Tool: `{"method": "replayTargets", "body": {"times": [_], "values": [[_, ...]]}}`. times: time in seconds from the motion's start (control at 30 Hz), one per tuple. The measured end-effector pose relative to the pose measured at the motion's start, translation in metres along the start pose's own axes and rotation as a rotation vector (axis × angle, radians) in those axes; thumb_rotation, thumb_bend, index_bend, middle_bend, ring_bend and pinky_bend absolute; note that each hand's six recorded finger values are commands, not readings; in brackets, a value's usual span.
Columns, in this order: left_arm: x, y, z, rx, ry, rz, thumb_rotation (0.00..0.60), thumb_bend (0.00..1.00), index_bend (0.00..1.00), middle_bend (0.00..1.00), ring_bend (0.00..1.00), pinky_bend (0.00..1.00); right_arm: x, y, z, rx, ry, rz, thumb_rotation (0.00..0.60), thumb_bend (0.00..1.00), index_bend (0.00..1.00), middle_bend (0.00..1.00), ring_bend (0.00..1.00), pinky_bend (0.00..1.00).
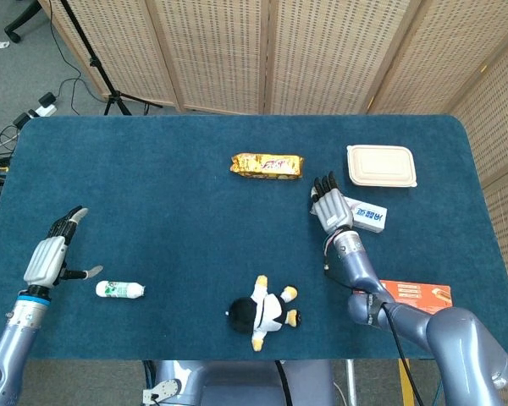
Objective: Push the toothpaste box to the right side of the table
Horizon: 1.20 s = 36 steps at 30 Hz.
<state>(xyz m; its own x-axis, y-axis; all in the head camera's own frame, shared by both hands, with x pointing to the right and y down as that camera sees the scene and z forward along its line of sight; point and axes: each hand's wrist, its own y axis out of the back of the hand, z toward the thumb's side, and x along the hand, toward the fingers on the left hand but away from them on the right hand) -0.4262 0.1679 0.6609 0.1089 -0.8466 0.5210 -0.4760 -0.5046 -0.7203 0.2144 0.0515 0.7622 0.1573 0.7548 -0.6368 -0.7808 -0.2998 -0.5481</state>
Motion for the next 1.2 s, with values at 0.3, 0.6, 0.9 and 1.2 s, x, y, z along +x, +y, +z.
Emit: {"method": "replayTargets", "body": {"times": [0.3,0.6,0.9,1.2], "values": [[-0.001,0.002,0.001,-0.008,-0.003,0.004,0.600,0.00,0.00,0.00,0.00,0.00,0.012,-0.022,-0.007,-0.008,-0.013,0.047,0.600,0.89,0.10,0.00,0.00,0.00],[-0.002,0.000,0.003,-0.011,-0.011,-0.004,0.600,0.00,0.00,0.00,0.00,0.00,0.027,-0.029,-0.010,-0.009,-0.009,0.044,0.600,0.89,0.10,0.00,0.00,0.00],[-0.003,0.002,0.004,-0.021,-0.017,-0.002,0.600,0.00,0.00,0.00,0.00,0.00,0.041,-0.039,-0.016,-0.014,-0.020,0.066,0.600,0.89,0.10,0.00,0.00,0.00],[-0.004,0.002,0.006,-0.022,-0.023,0.001,0.600,0.00,0.00,0.00,0.00,0.00,0.051,-0.046,-0.025,-0.013,-0.035,0.081,0.600,0.89,0.10,0.00,0.00,0.00]]}}
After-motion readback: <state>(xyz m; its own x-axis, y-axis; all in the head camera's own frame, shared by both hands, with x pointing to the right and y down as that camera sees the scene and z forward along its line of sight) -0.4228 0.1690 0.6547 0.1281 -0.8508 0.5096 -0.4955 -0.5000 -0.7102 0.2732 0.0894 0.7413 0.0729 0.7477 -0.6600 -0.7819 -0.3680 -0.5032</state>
